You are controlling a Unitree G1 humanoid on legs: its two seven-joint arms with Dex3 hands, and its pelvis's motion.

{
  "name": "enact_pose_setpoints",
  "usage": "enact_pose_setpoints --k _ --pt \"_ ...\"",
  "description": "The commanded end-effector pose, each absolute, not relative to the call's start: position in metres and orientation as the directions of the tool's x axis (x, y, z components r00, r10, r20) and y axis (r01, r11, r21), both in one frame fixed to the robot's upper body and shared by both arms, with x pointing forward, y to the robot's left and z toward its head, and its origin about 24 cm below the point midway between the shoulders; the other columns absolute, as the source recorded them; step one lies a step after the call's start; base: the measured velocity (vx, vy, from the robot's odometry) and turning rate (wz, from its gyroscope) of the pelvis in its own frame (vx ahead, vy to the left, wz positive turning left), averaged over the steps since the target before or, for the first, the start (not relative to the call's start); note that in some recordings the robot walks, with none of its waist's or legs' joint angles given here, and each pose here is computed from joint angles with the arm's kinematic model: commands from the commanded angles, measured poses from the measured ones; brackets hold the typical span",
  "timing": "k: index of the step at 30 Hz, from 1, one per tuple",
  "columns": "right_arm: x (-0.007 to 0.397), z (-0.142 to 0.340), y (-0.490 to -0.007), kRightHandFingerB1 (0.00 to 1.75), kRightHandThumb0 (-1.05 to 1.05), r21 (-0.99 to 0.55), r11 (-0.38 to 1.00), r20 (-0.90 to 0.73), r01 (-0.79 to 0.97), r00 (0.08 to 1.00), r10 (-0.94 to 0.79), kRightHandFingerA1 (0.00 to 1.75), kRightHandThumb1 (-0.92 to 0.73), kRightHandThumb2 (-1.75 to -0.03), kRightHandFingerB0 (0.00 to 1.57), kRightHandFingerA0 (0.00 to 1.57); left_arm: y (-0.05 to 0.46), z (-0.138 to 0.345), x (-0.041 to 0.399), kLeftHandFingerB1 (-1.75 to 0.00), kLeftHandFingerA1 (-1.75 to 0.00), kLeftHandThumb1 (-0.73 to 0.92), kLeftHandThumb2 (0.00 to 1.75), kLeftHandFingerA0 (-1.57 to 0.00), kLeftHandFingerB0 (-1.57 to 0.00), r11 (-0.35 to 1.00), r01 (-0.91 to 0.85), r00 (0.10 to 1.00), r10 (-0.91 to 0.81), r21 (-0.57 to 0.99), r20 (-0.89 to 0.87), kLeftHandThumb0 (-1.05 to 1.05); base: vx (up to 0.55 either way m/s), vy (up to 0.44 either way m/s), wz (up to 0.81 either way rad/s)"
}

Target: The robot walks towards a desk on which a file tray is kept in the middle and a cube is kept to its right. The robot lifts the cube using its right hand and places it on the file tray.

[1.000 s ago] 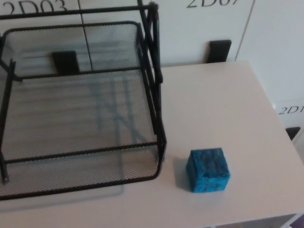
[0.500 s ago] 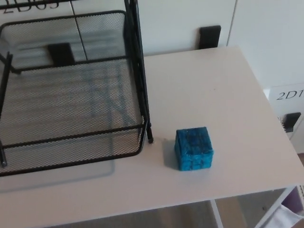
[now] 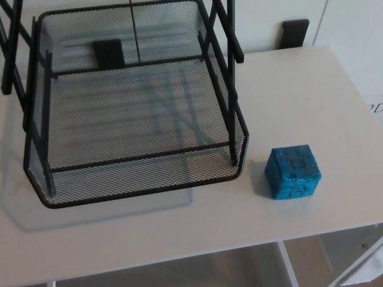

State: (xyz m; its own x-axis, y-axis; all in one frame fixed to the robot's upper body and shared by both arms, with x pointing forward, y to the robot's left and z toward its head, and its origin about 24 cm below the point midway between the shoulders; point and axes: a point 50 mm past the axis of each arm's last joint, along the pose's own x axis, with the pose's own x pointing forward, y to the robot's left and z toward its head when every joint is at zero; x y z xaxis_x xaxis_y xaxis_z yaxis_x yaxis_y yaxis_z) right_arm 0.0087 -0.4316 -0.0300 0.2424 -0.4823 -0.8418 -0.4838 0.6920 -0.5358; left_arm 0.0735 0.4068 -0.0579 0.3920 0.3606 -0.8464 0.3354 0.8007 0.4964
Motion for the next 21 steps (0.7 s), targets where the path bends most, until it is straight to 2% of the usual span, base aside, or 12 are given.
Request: enact_pose_setpoints --k 1,5,9,10,11,14,15,16,17,18,19,21 --pt "0.014 -0.028 -0.434 0.36 -0.55 -0.564 0.651 -0.819 -0.507 0.245 -0.518 0.43 -0.53 -0.75 0.13 0.28 0.412 -0.055 0.071 -0.19 -0.35 0.74 0.67 -0.16 -0.08 0.81 0.311 0.367 0.38 0.497 -0.849 -0.61 0.0 0.0 0.0" --pt "0.014 -0.029 -0.433 0.36 -0.47 -0.582 0.655 -0.811 -0.482 0.277 -0.516 0.41 -0.51 -0.67 0.21 0.27 0.412 -0.053 0.071 -0.17 -0.35 0.75 0.65 -0.18 -0.08 0.802 0.326 0.37 0.379 0.501 -0.848 -0.61 -0.02 -0.03 0.05" --pt "0.01 -0.035 -0.436 0.35 -0.48 -0.584 0.711 -0.811 -0.392 0.297 -0.503 0.42 -0.5 -0.69 0.15 0.23 0.413 -0.052 0.071 -0.18 -0.36 0.75 0.65 -0.18 -0.09 0.805 0.319 0.373 0.378 0.5 -0.847 -0.62 -0.01 -0.019 0.04" --pt "0.011 -0.036 -0.437 0.27 -0.47 -0.58 0.706 -0.814 -0.407 0.274 -0.511 0.34 -0.59 -0.59 0.15 0.23 0.414 -0.052 0.071 -0.18 -0.36 0.74 0.64 -0.21 -0.09 0.803 0.322 0.366 0.383 0.501 -0.848 -0.62 0.0 0.0 0.0" --pt "0.013 -0.035 -0.437 0.35 -0.53 -0.575 0.704 -0.818 -0.418 0.273 -0.506 0.41 -0.5 -0.72 0.09 0.19 0.414 -0.052 0.071 -0.19 -0.37 0.75 0.64 -0.2 -0.09 0.798 0.327 0.368 0.386 0.506 -0.846 -0.62 0.0 0.0 0.0" --pt "0.019 -0.043 -0.429 0.34 -0.47 -0.59 0.725 -0.805 -0.356 0.325 -0.496 0.43 -0.49 -0.68 0.11 0.25 0.42 -0.043 0.075 -0.18 -0.36 0.75 0.64 -0.22 -0.09 0.779 0.333 0.373 0.408 0.53 -0.833 -0.62 0.03 0.047 0.0" --pt "0.022 -0.041 -0.429 0.36 -0.49 -0.609 0.73 -0.787 -0.31 0.354 -0.506 0.5 -0.48 -0.71 0.11 0.41 0.42 -0.043 0.077 -0.5 -0.49 0.53 1.06 0.0 0.0 0.784 0.321 0.376 0.409 0.531 -0.831 -0.35 0.0 0.0 0.0" --pt "0.024 -0.04 -0.429 0.36 -0.49 -0.636 0.717 -0.762 -0.286 0.383 -0.523 0.5 -0.48 -0.71 0.11 0.41 0.421 -0.043 0.077 -0.5 -0.49 0.53 1.06 0.0 0.0 0.789 0.308 0.378 0.411 0.531 -0.83 -0.35 0.0 0.0 0.0" --pt "0.025 -0.039 -0.43 0.34 -0.45 -0.636 0.729 -0.757 -0.255 0.392 -0.523 0.49 -0.48 -0.68 0.1 0.36 0.421 -0.044 0.077 -0.5 -0.49 0.53 1.06 0.0 0.0 0.794 0.302 0.376 0.41 0.528 -0.831 -0.35 -0.04 -0.033 0.2" --pt "0.029 -0.037 -0.432 0.27 -0.39 -0.64 0.745 -0.74 -0.19 0.413 -0.531 0.46 -0.54 -0.56 0.15 0.46 0.422 -0.044 0.078 -0.24 -0.36 0.77 0.62 -0.24 -0.07 0.798 0.293 0.372 0.413 0.527 -0.831 -0.64 -0.04 -0.036 0.37" --pt "0.036 -0.034 -0.434 0.34 -0.44 -0.656 0.743 -0.71 -0.133 0.445 -0.546 0.52 -0.46 -0.67 0.1 0.38 0.423 -0.043 0.079 -0.2 -0.42 0.76 0.64 -0.36 -0.08 0.792 0.293 0.377 0.418 0.535 -0.826 -0.67 -0.04 -0.026 -0.18" --pt "0.037 -0.03 -0.435 0.34 -0.44 -0.667 0.74 -0.682 -0.089 0.473 -0.558 0.52 -0.46 -0.67 0.1 0.38 0.422 -0.043 0.078 -0.2 -0.42 0.76 0.64 -0.36 -0.08 0.791 0.3 0.381 0.414 0.534 -0.827 -0.67 -0.12 0.037 -0.03"
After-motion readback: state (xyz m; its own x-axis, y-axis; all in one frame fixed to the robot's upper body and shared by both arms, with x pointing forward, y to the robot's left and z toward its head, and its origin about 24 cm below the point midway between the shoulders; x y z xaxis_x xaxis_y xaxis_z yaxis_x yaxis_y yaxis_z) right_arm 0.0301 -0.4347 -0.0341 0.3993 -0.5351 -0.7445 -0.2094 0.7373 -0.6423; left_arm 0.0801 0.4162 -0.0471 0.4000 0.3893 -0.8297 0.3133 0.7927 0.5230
